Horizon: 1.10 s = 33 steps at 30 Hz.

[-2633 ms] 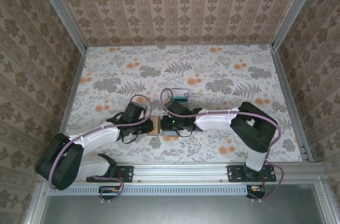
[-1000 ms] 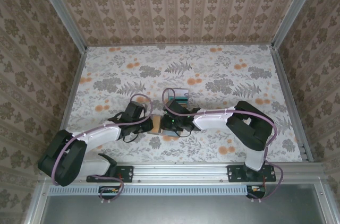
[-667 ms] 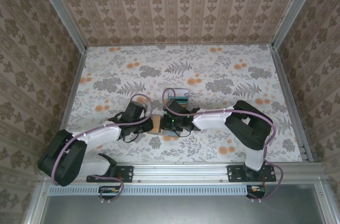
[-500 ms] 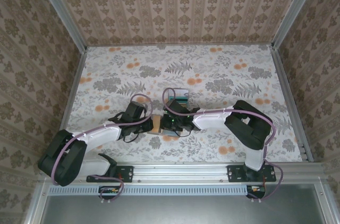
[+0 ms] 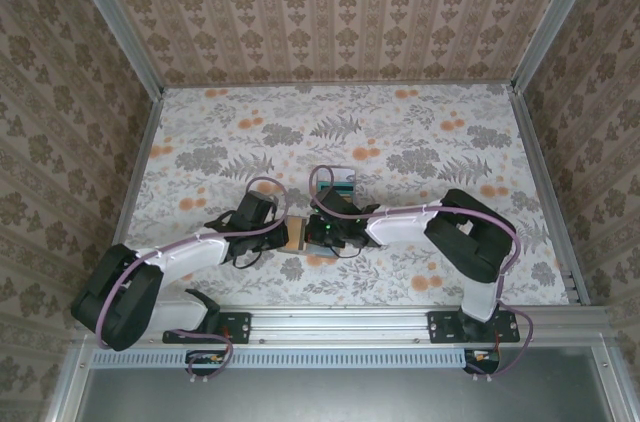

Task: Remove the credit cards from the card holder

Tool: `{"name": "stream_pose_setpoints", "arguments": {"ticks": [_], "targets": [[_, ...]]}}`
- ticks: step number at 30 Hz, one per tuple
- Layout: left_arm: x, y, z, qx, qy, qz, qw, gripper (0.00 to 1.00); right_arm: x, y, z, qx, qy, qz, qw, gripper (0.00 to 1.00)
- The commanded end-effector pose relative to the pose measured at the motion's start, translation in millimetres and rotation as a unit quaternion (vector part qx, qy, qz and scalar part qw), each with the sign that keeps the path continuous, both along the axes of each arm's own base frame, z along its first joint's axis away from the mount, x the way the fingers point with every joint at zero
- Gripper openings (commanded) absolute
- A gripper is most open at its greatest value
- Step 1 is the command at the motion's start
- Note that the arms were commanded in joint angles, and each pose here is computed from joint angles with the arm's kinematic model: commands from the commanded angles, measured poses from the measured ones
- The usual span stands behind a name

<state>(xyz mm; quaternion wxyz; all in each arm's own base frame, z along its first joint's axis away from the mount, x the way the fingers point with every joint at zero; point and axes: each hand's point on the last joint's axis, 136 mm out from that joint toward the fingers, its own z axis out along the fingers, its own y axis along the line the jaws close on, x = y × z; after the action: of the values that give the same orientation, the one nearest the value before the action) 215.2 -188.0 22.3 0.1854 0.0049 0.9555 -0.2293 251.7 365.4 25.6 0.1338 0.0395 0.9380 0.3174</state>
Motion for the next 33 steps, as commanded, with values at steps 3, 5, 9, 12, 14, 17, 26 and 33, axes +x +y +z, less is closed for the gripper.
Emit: {"name": "stream_pose_setpoints", "arguments": {"ticks": [3,5,9,12,14,17,26,33], "targets": [[-22,27,-24,0.051,0.057,0.022,0.997,0.07,-2,-18,4,-0.005,-0.005,-0.016,1.000,0.00],[-22,27,-24,0.050,0.059,0.025,0.997,0.07,-2,-22,4,-0.006,-0.006,-0.019,1.000,0.00],[-23,25,-22,0.040,0.058,0.021,0.997,0.08,-2,-23,7,-0.002,-0.011,-0.016,1.000,0.00],[-22,18,-18,0.022,0.052,0.013,0.998,0.10,0,-15,15,0.014,-0.020,-0.007,1.000,0.05],[-21,17,-16,0.019,0.050,0.011,0.999,0.10,2,-10,21,0.026,-0.028,-0.004,0.999,0.14],[-21,17,-17,0.020,0.051,0.010,0.998,0.09,5,-4,25,0.029,-0.033,0.000,0.999,0.16],[-23,17,-22,0.024,0.061,0.010,0.998,0.08,8,7,17,0.027,-0.025,0.008,0.999,0.15],[-23,17,-22,0.025,0.061,0.009,0.998,0.08,8,4,5,0.002,-0.015,0.009,1.000,0.17]]}}
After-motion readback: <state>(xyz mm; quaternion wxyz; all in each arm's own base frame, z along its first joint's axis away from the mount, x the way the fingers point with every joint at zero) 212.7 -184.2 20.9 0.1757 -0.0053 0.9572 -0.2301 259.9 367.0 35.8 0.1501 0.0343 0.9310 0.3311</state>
